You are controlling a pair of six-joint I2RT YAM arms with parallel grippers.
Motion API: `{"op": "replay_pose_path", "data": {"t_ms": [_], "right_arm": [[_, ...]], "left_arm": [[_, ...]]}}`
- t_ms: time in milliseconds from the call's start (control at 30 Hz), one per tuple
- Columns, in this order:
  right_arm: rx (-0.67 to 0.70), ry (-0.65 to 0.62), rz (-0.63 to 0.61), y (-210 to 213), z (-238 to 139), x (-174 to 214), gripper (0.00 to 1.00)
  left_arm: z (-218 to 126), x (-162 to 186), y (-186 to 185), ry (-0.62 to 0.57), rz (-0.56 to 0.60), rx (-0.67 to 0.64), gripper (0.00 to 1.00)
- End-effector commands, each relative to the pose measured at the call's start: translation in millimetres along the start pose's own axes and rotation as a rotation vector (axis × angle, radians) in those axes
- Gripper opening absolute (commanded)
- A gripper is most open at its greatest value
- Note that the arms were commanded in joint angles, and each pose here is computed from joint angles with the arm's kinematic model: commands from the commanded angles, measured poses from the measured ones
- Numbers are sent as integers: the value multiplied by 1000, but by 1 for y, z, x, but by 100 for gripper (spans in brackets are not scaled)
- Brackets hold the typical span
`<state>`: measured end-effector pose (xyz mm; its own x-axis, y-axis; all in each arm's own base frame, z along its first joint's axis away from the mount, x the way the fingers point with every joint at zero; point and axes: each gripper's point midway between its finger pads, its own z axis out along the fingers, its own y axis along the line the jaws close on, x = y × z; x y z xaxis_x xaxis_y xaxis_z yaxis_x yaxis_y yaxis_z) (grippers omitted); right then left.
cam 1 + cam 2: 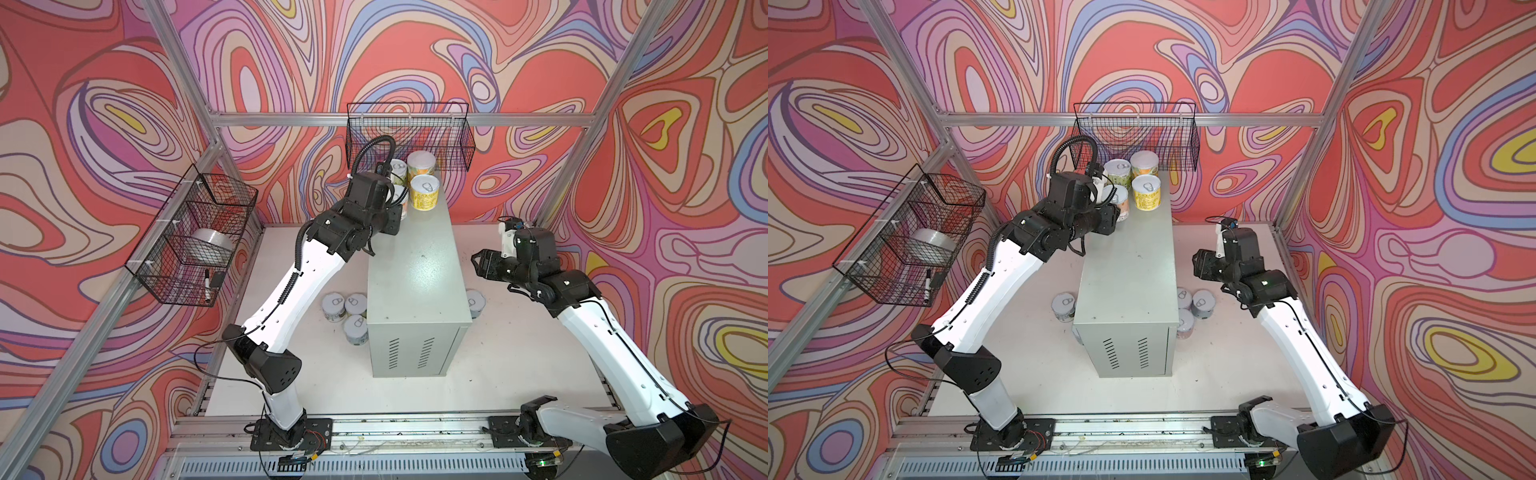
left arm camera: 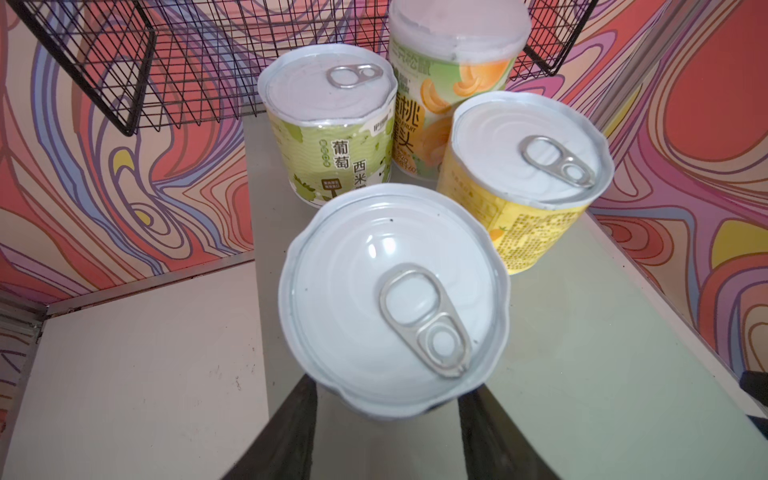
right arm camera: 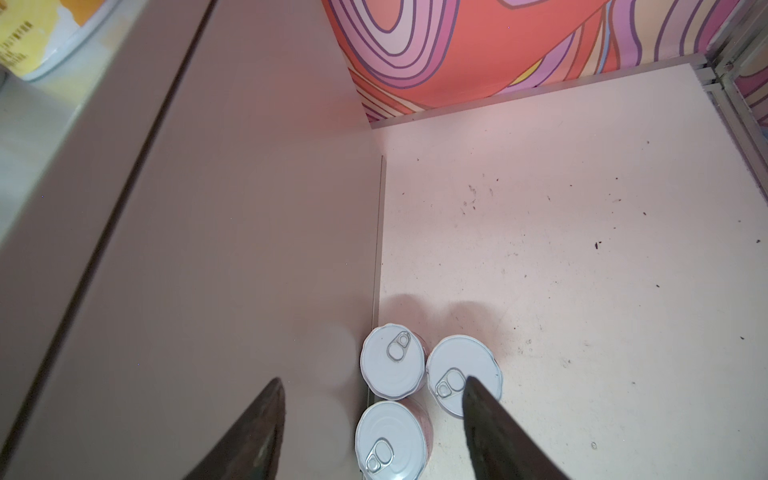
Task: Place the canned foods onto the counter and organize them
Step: 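Lower the orange-labelled can beside the green and yellow cans with the left gripper, then open the left gripper and withdraw it down over its remaining cans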
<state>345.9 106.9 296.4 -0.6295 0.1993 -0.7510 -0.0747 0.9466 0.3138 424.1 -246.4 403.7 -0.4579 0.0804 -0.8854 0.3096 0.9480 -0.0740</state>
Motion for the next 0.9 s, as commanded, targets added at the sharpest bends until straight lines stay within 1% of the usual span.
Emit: {"op": "replay_pose_path", "data": {"t_ms": [0,500,867], "right_arm": [[7,-27,-13,0,-3,-10,69],[13,-20,-17,0,4,-10,70],[18,-22,-16,-1,4,-12,70]], "left_arm": [[3,-18,-1,-57,-37,29,55],[20,-24,2,-65,-68,49,55],[27,-25,9,-63,-89,36,55]]}}
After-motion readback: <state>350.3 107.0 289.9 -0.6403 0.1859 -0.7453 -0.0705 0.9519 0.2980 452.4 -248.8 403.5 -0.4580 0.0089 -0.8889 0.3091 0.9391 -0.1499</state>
